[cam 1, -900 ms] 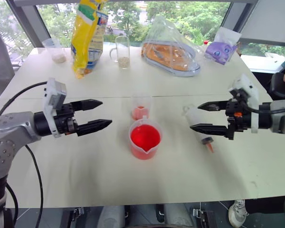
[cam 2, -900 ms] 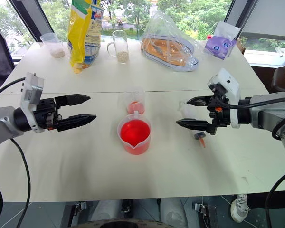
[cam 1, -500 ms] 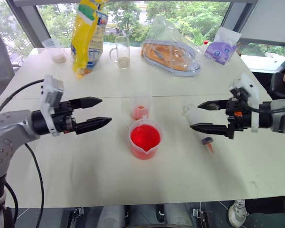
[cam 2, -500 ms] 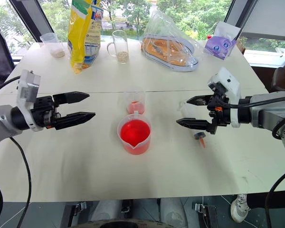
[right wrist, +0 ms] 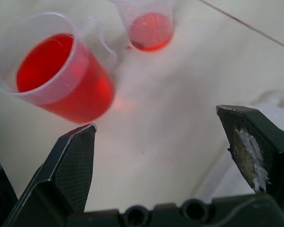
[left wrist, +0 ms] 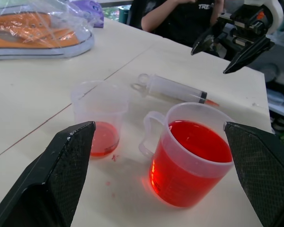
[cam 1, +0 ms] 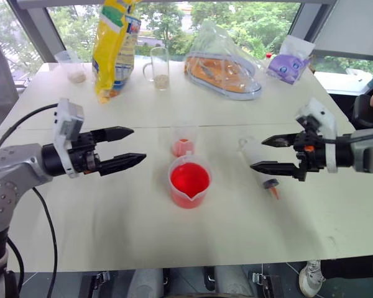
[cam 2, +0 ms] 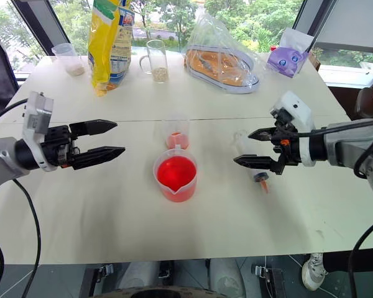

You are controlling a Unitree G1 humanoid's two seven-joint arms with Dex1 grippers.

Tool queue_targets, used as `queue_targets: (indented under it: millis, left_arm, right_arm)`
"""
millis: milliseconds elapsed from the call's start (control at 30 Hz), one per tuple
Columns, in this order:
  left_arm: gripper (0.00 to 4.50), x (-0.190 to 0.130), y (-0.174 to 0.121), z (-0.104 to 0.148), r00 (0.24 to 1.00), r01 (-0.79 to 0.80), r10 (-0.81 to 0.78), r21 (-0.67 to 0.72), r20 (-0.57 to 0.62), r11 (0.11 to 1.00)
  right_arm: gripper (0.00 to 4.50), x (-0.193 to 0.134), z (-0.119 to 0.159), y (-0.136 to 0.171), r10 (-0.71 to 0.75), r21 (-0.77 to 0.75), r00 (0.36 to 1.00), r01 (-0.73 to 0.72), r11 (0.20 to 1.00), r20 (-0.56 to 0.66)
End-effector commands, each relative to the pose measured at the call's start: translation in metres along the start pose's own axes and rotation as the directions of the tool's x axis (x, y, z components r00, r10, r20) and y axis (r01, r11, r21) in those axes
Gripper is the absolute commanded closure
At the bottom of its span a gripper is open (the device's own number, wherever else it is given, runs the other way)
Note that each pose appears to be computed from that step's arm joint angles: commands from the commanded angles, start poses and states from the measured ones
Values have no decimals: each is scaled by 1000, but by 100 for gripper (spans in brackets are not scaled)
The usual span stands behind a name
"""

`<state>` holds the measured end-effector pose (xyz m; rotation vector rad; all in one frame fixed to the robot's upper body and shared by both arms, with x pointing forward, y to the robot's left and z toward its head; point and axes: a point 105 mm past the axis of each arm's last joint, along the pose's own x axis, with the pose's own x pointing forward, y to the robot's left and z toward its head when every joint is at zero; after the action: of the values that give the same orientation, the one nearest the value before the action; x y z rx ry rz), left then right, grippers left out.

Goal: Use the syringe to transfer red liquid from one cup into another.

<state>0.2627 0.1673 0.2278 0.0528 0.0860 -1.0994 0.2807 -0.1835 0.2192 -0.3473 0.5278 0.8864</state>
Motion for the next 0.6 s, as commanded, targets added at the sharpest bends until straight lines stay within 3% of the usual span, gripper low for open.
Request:
queue_targets:
  millis: [33,367,600]
  left_arm:
    - [0,4,-3,5,1000,9,-10,46,16,999]
    - [0,18,-2,0,999,23,-25,54,42,998]
    - [0,20,-5,-4,999,12,-15,53,52,999]
  right_arm:
    - [7,-1,4,-15,-78,78,995,83,994,-59]
    - [7,26,-19,-52,-166,339,931,278,899,-325]
    - [7,50,-28,-65,-201,345,891,353,870,-407]
